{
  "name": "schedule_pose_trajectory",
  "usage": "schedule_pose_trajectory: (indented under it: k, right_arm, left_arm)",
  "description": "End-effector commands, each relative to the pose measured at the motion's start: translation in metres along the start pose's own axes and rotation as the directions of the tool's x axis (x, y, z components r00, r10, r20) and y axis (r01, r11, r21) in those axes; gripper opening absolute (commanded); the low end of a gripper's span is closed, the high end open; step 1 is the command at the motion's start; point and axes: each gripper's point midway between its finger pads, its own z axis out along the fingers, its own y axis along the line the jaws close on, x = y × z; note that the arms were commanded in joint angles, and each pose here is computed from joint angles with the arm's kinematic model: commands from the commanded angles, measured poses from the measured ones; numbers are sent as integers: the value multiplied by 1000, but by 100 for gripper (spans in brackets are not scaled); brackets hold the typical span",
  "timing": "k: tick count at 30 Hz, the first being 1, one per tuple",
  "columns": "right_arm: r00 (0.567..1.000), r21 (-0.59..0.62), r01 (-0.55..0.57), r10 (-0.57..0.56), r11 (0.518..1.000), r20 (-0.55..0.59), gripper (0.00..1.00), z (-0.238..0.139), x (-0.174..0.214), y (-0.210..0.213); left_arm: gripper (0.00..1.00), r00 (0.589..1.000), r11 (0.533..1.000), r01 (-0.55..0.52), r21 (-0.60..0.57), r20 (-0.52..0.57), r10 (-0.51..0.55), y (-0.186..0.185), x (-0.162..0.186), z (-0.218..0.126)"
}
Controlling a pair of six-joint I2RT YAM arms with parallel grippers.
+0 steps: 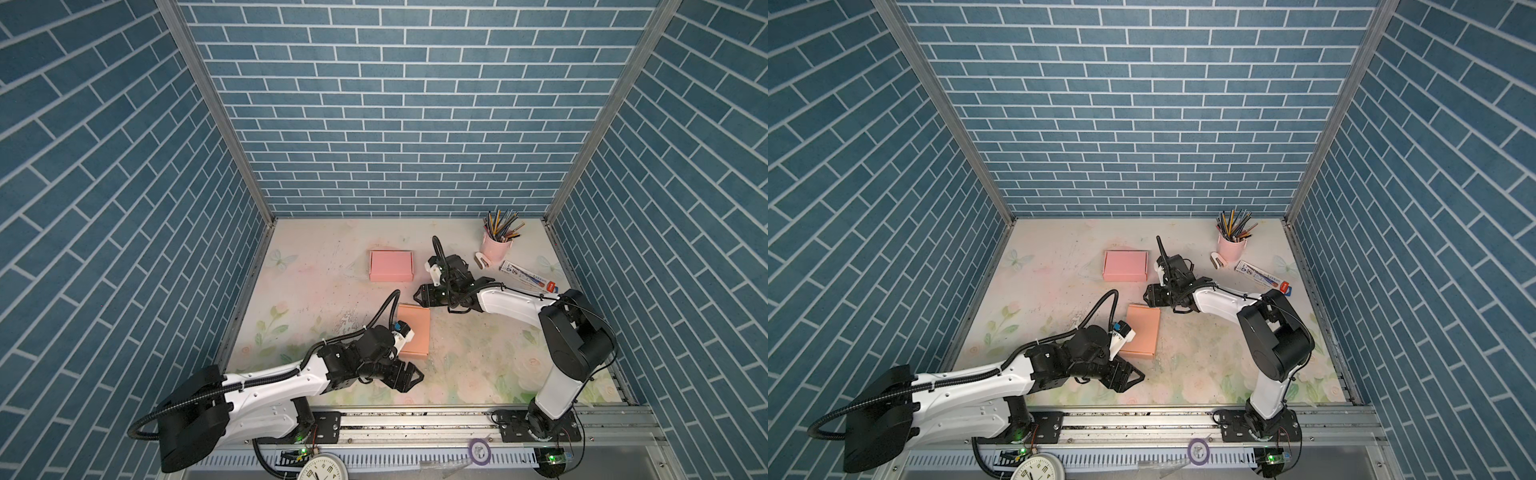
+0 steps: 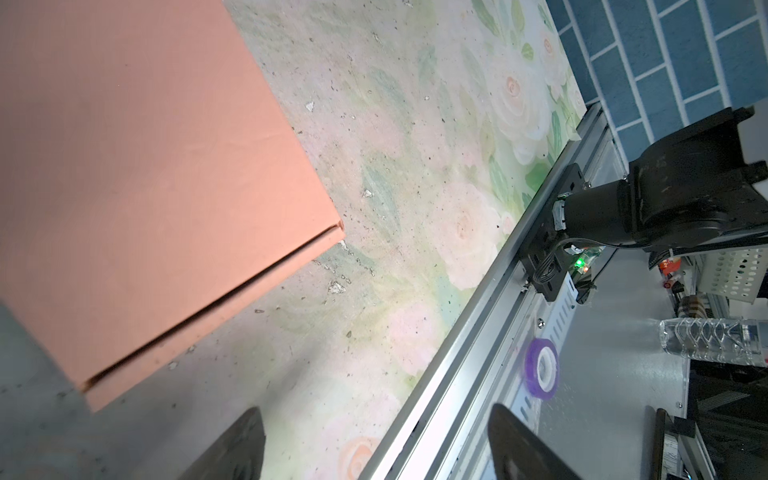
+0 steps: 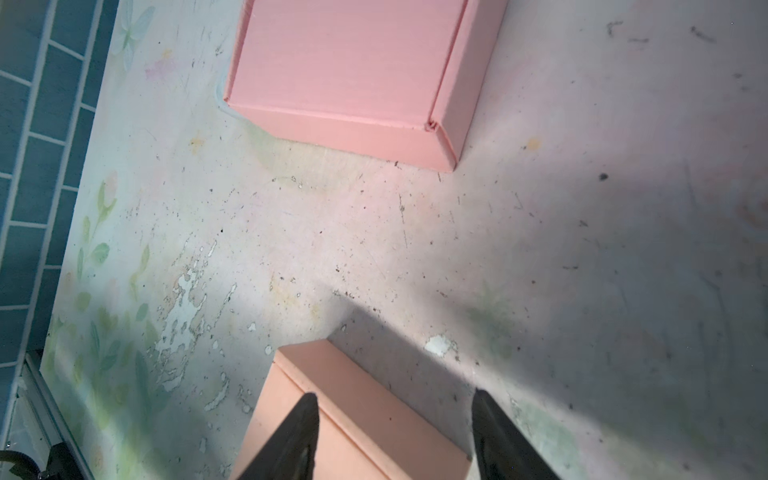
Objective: Fold the paper box
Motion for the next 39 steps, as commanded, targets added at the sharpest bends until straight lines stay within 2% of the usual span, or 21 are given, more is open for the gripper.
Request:
schedule_pose_trajectory:
  k: [1,7,12,23,39]
  right_arm:
    - [999,-41,27,-28,999,-16,58,5,-2,8]
    - [999,-68,28,-30,997,-35,55,7,5,11]
    - [998,-71,27,-31,997,-56,53,9,12,10]
    - [996,-75,25,-31,997,-81,52,15,20,9]
    - [997,-42,6,-9,999,-70,41,-2,35,2]
  left_arm:
    - [85,1000,1000,14,20,26,-14,1,0,7]
    - [85,996,999,51,14,68,-52,7,-6,15]
    - [85,994,996,66,52,83,-70,4,-7,19]
    - [85,986,992,120,22,111,-122,24,-13,21]
    - [83,978,990,136,22,158,-138,43,-39,16]
